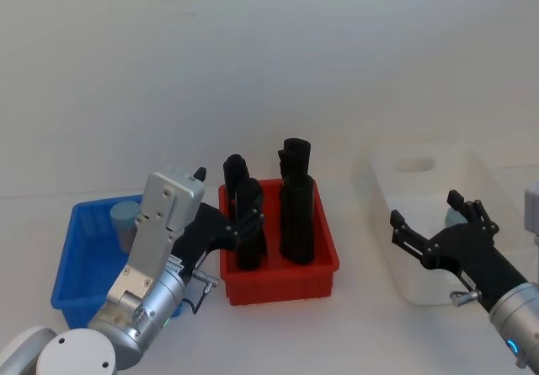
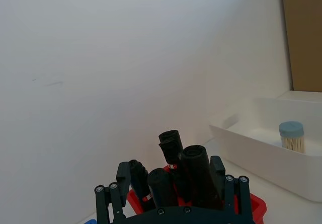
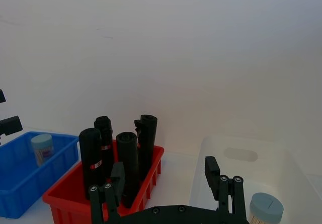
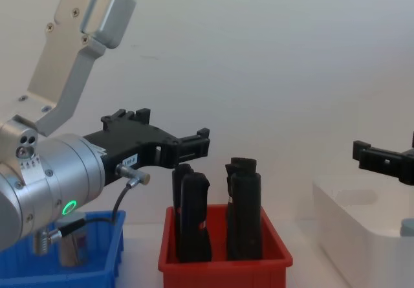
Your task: Pick the cotton swabs from the blue box and place them into the white box.
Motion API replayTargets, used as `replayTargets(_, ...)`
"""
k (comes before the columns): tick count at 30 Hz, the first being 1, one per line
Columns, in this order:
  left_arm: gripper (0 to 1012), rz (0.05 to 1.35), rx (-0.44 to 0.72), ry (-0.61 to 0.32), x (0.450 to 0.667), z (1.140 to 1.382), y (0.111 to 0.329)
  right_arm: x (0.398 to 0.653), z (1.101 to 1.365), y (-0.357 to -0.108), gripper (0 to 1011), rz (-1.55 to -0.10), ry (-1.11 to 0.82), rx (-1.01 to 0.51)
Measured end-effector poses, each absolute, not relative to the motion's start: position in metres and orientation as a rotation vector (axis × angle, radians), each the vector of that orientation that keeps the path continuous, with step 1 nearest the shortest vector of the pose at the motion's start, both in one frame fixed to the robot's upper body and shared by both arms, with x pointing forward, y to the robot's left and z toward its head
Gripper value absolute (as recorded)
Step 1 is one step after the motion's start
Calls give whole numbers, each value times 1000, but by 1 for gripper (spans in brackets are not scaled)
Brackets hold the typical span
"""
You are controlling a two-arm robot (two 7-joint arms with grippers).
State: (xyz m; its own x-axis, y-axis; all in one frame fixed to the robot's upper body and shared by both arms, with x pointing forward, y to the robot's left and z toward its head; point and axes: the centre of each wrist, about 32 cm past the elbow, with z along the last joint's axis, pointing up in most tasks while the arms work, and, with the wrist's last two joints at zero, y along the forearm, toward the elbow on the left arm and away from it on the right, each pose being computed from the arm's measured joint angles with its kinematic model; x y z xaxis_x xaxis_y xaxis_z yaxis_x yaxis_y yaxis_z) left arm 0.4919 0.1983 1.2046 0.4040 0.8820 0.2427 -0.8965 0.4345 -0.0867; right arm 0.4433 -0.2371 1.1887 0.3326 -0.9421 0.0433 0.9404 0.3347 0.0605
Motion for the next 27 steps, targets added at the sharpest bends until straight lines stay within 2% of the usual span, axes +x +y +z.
replayTargets(27,1004,1124,61,-267,492,1204,198,443,1189,-237,1002,-1229,-75,26)
